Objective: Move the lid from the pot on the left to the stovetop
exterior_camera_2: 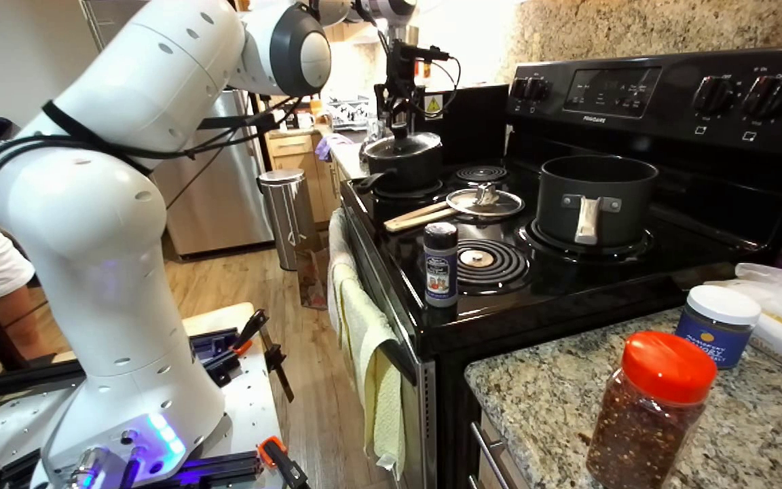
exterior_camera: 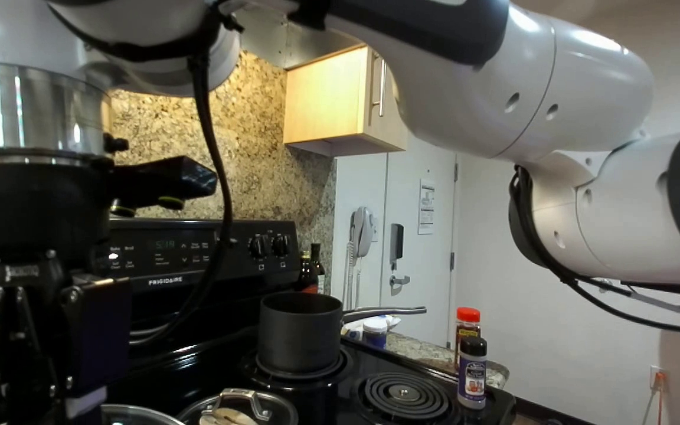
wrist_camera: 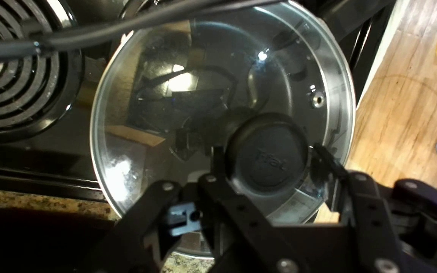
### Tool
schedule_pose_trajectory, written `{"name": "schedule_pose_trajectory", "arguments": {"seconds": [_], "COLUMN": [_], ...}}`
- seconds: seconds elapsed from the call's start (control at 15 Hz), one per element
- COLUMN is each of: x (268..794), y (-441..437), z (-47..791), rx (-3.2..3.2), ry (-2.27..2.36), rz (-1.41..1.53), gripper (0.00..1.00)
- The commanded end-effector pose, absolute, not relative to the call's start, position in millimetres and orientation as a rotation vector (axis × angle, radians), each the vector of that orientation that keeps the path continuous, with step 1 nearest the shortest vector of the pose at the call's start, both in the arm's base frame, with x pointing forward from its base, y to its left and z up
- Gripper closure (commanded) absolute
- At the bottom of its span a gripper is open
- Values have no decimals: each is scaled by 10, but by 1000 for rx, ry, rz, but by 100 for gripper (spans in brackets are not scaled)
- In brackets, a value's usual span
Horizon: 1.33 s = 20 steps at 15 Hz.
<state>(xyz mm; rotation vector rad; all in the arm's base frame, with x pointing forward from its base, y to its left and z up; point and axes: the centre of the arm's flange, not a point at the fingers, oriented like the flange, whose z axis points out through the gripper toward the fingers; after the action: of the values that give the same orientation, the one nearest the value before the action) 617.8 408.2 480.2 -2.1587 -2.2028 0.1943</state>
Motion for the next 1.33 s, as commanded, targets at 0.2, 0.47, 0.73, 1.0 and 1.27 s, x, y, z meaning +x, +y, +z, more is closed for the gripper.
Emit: {"name": "schedule_pose_trajectory", "arguments": {"seconds": [0.2, 0.47, 0.73, 1.0, 1.27], "x": [6521, 6544, 6536, 6524, 6504], "y": [4198, 4147, 4115, 4088, 4084], "z": [4818, 4733, 4682, 4643, 4643], "rx": [-2143, -2180, -2210, -2211, -2217], "ry": [-2202, -2194, -2193, -2187, -2176], "rz": [196, 153, 122, 102, 78], "gripper": [66, 66, 1, 0, 33]}}
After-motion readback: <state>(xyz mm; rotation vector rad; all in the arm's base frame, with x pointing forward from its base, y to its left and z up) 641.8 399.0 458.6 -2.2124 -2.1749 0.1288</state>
